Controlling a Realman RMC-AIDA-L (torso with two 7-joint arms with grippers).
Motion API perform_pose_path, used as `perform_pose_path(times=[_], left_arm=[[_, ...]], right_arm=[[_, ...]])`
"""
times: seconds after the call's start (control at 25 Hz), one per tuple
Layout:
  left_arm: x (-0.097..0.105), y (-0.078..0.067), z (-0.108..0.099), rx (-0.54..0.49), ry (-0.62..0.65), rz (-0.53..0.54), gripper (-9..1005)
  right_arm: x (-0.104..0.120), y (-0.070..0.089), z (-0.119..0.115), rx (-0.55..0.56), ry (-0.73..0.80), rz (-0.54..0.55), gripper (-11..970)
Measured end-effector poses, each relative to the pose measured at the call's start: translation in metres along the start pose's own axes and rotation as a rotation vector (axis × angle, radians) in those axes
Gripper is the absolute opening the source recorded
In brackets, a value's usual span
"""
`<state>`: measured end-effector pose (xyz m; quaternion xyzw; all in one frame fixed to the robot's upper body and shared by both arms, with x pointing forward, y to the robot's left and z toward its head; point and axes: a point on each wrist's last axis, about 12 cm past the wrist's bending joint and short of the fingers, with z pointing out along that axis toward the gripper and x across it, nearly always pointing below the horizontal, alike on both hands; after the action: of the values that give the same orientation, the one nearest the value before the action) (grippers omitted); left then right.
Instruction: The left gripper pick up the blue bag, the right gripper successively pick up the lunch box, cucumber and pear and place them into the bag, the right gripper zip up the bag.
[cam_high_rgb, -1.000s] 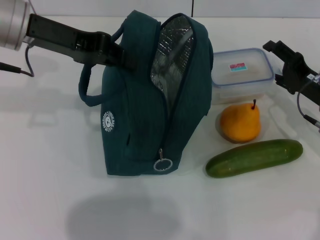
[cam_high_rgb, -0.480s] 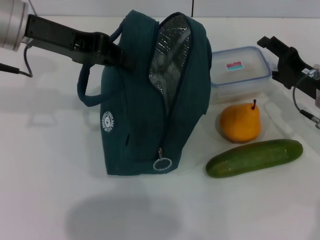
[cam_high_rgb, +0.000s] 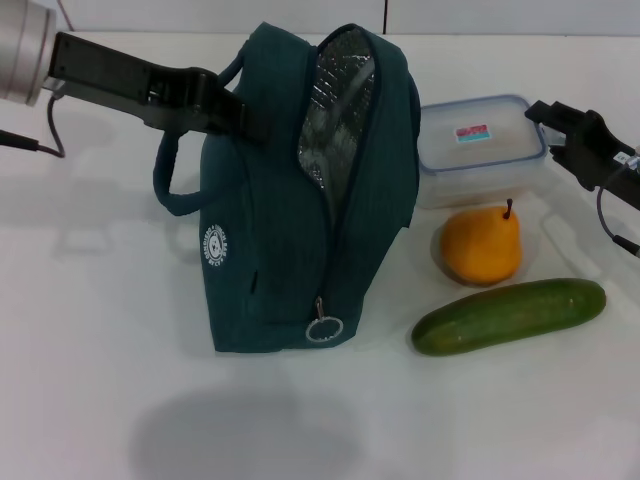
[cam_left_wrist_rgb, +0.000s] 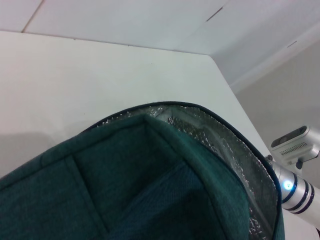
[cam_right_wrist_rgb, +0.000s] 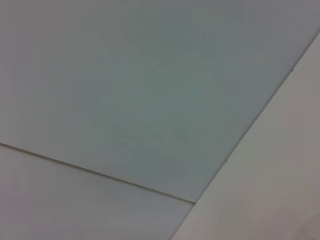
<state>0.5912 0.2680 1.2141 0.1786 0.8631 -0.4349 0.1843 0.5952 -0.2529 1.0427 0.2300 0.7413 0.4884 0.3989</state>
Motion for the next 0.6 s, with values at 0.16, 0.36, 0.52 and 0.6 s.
perform_pose_path(times=[0.16, 0.36, 0.52, 0.6], left_arm=[[0.0007, 0.0003, 0.0003, 0.0, 0.001, -0.001, 40], [0.0012, 0.0007, 0.0002, 0.0, 0.0, -0.003, 40], [0.0012, 0.0005, 0.0005, 0.0, 0.002, -0.002, 40], [0.0011, 0.0004, 0.0006, 0.0, 0.002, 0.0, 40]], right_arm=[[-0.0005, 0.0003, -0.0002, -0.003, -0.004, -0.008, 366], [-0.0003, -0.0017, -0.0025, -0.001, -0.01, -0.007, 275], [-0.0004, -0.0025, -0.0039, -0.002, -0.014, -0.015, 202], [-0.0002, -0.0022, -0.0045, -0.009, -0.014, -0.024, 180]])
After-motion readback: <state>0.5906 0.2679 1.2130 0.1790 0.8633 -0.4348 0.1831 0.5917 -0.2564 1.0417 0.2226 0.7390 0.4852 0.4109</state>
